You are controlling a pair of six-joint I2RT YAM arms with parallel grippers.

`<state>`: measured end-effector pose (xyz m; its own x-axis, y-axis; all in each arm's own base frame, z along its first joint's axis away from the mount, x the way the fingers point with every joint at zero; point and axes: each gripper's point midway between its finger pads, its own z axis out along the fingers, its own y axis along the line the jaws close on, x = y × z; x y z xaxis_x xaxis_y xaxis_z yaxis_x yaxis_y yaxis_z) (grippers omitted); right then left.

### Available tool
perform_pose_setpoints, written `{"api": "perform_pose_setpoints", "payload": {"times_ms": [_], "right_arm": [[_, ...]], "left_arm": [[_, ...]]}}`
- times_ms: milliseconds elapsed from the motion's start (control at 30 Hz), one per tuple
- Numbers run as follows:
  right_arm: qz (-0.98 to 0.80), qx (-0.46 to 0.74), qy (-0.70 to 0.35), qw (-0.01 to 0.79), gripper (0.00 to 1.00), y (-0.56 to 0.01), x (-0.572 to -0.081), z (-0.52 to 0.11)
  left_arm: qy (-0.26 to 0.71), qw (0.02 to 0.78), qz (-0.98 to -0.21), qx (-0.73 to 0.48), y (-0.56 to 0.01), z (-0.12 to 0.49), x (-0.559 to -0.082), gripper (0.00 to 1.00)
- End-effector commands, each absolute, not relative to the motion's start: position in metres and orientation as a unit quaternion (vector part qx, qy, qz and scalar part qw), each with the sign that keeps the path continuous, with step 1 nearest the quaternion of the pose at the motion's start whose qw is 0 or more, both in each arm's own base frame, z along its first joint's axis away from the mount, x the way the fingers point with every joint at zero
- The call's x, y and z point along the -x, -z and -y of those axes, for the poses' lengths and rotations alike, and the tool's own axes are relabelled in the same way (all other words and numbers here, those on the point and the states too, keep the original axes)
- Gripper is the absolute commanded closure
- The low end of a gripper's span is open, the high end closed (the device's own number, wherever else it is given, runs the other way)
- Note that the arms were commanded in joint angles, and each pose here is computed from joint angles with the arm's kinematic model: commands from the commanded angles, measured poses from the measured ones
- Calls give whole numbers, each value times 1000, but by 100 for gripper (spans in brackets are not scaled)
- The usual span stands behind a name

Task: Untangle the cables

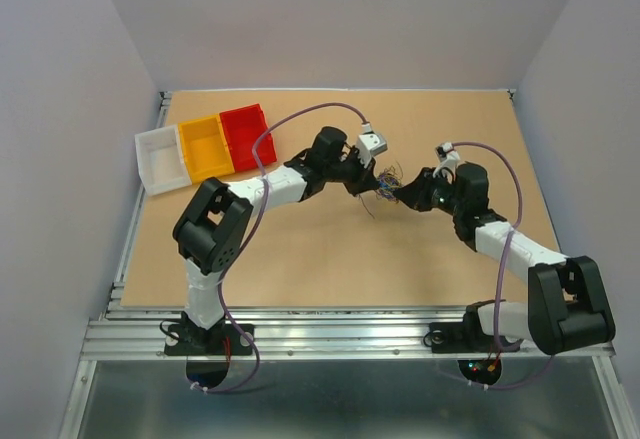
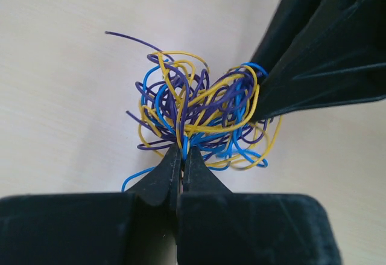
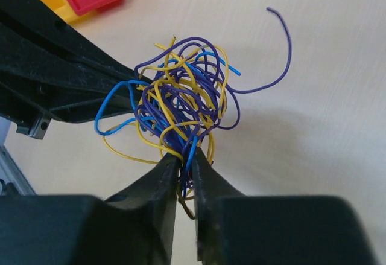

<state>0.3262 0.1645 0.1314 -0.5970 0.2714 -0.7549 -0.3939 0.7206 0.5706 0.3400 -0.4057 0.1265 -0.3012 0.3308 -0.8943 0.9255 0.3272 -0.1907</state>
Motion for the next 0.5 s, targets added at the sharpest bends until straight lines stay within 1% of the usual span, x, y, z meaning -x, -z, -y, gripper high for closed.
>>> {"api": "perform_pose_setpoints", "payload": {"times_ms": [0,67,100,133,167,200,233,267,300,367,400,467], "right_arm": [[-778,55,-375,501,96,-176,-345,-169],[-771,30,-357,526,99,-188,-346,-159],[-776,6,-347,526,99,-186,-345,-153],[-779,-31,-312,543,99,-185,-352,-137],[-768,-49,-297,565,100,-199,-349,-127],[-765,-68,-282,575,100,-201,-348,-118],[-767,-93,-256,581,99,-197,-345,-105],[-754,-96,-255,598,100,-209,-339,-101],[-749,-97,-252,605,99,-213,-335,-98],[-748,-88,-258,605,99,-215,-327,-100],[-747,-79,-266,605,99,-219,-324,-103],[-748,-48,-293,594,99,-222,-319,-117]], "left_arm": [[375,457,-696,-408,-177,392,-362,100],[355,467,-713,-384,-176,382,-376,100],[319,483,-739,-344,-174,368,-395,97],[297,493,-753,-319,-173,353,-410,94],[278,502,-764,-296,-173,339,-423,89],[251,516,-776,-262,-174,322,-437,80],[236,521,-784,-239,-173,301,-451,79],[229,529,-784,-228,-179,290,-456,77],[234,535,-784,-210,-183,284,-460,68],[225,540,-786,-198,-181,268,-462,61],[224,556,-775,-201,-194,267,-460,55],[225,561,-770,-204,-194,265,-455,54]]}}
